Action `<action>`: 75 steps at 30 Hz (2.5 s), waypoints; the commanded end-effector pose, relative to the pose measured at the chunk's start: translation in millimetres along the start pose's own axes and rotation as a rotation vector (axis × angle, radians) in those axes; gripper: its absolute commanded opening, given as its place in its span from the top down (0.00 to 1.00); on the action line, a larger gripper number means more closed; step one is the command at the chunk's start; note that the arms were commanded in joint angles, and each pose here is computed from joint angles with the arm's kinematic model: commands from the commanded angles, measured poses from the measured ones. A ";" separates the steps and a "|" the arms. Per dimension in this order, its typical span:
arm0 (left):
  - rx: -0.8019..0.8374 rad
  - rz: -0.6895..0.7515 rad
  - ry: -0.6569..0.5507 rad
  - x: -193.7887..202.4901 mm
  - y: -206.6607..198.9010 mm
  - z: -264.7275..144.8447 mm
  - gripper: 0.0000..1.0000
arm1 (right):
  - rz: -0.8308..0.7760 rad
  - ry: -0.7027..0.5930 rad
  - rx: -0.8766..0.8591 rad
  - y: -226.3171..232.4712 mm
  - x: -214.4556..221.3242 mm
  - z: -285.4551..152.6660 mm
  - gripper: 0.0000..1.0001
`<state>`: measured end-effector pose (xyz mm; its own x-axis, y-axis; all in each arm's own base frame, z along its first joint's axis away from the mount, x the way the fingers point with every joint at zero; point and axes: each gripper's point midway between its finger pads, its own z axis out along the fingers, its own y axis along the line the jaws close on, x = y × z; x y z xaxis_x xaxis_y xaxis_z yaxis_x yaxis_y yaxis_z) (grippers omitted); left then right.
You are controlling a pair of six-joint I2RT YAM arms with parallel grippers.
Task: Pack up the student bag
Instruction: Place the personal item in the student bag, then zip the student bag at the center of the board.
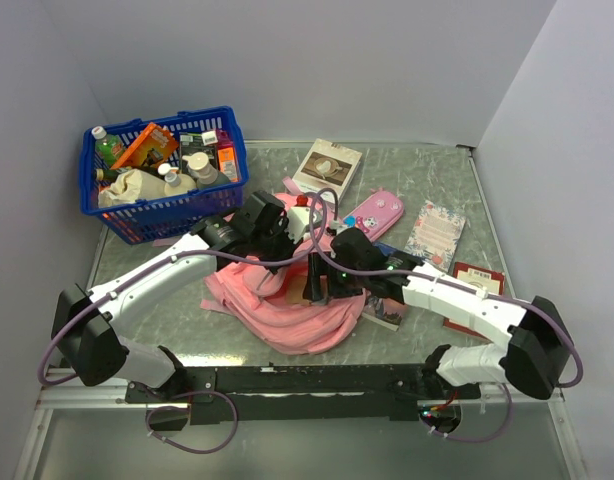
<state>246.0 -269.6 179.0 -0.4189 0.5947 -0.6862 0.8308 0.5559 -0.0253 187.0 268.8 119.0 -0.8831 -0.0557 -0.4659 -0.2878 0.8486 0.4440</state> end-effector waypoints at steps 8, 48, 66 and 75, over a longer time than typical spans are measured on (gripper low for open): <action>-0.093 0.047 -0.205 -59.1 18.5 -24.5 0.99 | 0.019 -0.209 -0.083 -12.5 0.7 -40.2 0.23; 0.081 -0.001 -0.237 -85.1 -16.9 -26.6 0.77 | -0.039 -0.557 -0.239 14.5 -55.4 -62.2 0.45; 0.036 0.214 -0.215 -3.7 80.1 -79.9 0.21 | -0.463 -0.169 -0.233 114.1 25.8 -35.3 0.30; 0.087 0.392 -0.232 37.7 83.0 -70.3 0.22 | -0.433 0.081 -0.089 115.1 63.5 31.9 0.27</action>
<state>278.7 -154.0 196.7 -0.2250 0.5783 -0.7842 0.8990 0.4335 0.0618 116.3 380.5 136.9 -0.6441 -0.4088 -0.6465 -0.7033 0.6490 0.2903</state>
